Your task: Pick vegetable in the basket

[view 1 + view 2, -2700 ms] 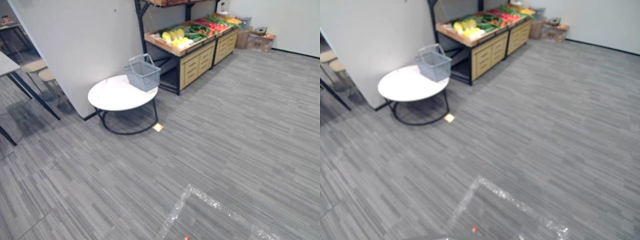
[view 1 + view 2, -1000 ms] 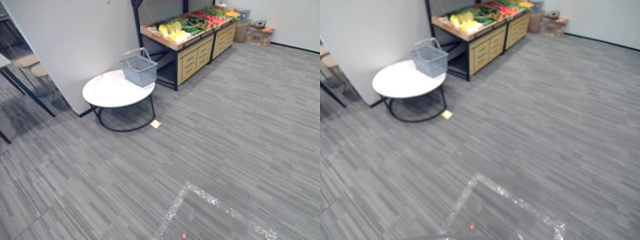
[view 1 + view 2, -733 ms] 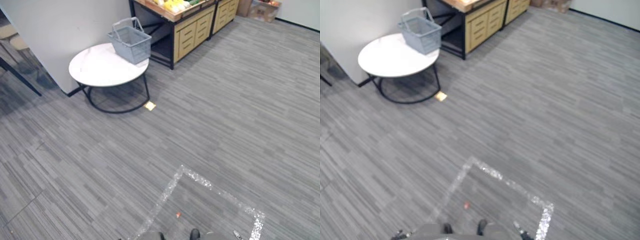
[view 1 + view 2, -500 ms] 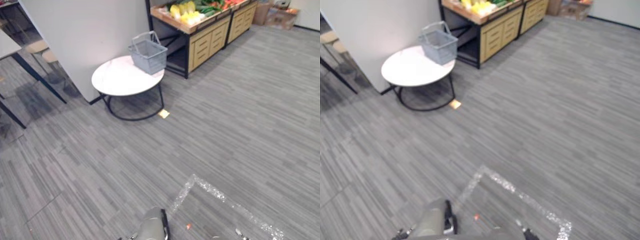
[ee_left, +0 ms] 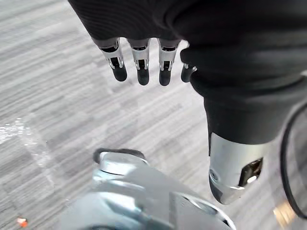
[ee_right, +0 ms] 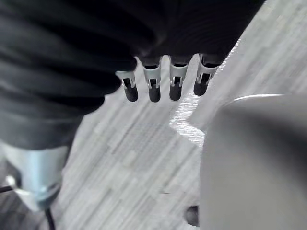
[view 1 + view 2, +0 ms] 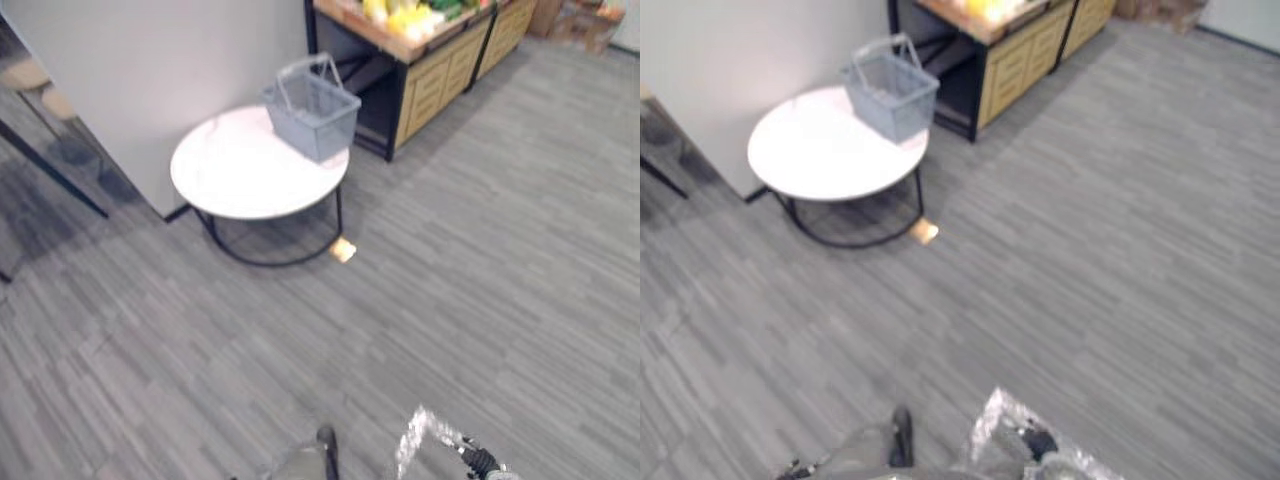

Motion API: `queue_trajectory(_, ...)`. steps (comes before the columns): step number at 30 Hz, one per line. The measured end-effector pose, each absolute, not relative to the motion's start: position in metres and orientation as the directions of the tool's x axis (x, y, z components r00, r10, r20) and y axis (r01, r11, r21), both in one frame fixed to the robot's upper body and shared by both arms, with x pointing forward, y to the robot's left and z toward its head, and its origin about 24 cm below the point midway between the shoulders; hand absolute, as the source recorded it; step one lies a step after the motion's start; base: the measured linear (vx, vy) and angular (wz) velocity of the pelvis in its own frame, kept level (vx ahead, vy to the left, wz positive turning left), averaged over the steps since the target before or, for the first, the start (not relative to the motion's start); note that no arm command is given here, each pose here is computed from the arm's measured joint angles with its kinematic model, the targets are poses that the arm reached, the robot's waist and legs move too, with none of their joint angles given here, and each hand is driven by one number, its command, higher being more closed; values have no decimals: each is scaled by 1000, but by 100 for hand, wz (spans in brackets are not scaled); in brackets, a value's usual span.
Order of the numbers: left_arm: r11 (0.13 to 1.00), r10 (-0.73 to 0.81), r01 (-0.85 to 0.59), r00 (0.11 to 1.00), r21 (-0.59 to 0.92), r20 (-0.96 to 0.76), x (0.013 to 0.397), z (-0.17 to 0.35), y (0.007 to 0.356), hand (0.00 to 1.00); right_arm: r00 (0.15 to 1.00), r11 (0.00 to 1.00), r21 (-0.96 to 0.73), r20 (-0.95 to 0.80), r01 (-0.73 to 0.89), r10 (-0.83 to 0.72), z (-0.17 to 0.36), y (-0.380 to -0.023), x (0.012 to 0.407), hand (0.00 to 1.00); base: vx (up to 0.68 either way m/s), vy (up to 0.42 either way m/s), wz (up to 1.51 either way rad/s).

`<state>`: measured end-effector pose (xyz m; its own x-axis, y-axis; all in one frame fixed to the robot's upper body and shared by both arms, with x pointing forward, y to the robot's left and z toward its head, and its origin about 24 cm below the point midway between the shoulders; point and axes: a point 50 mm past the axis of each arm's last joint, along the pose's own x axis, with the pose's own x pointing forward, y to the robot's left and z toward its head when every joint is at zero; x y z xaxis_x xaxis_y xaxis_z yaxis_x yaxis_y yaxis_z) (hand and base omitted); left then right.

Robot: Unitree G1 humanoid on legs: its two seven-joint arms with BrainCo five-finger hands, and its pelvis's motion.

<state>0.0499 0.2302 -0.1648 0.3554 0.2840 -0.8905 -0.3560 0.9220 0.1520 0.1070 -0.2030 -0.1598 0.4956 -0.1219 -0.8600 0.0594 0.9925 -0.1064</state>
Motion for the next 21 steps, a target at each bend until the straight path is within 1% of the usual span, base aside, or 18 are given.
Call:
queue_trajectory(1,933,275,-323,364,156,-890,53,-164,231,0,501,992,-107,-857,63,-124,-159,-203,108,0,370,126,11)
queue_trajectory(4,940,261,-311,390,141,-883,63,-163,228,0,489,987,-118,-858,110,-157,-159,-212,101,0,456,65,24)
queue_trajectory(6,940,258,-316,405,130,-877,70,-163,226,0,471,981,-117,-864,154,-177,-161,-215,93,0,431,-69,36)
queue_trajectory(9,924,251,-370,405,94,-879,72,-164,217,0,429,959,-100,-879,264,-210,-164,-217,77,0,434,-144,31)
queue_trajectory(12,907,253,-416,421,62,-871,79,-164,212,0,411,942,-103,-881,320,-236,-164,-219,68,0,645,-283,30)
queue_trajectory(13,897,257,-439,437,45,-862,84,-162,210,0,406,940,-97,-884,326,-232,-165,-214,64,0,646,-359,26)
queue_trajectory(14,885,255,-465,430,30,-866,83,-163,206,0,397,939,-98,-888,330,-232,-166,-214,60,0,656,-375,23)
queue_trajectory(16,872,238,-489,432,-4,-870,85,-165,195,0,418,938,-99,-876,331,-240,-164,-216,66,0,710,-442,14)
queue_trajectory(21,848,236,-530,405,-17,-883,77,-167,189,0,395,931,-121,-881,345,-261,-163,-226,60,0,607,-360,14)
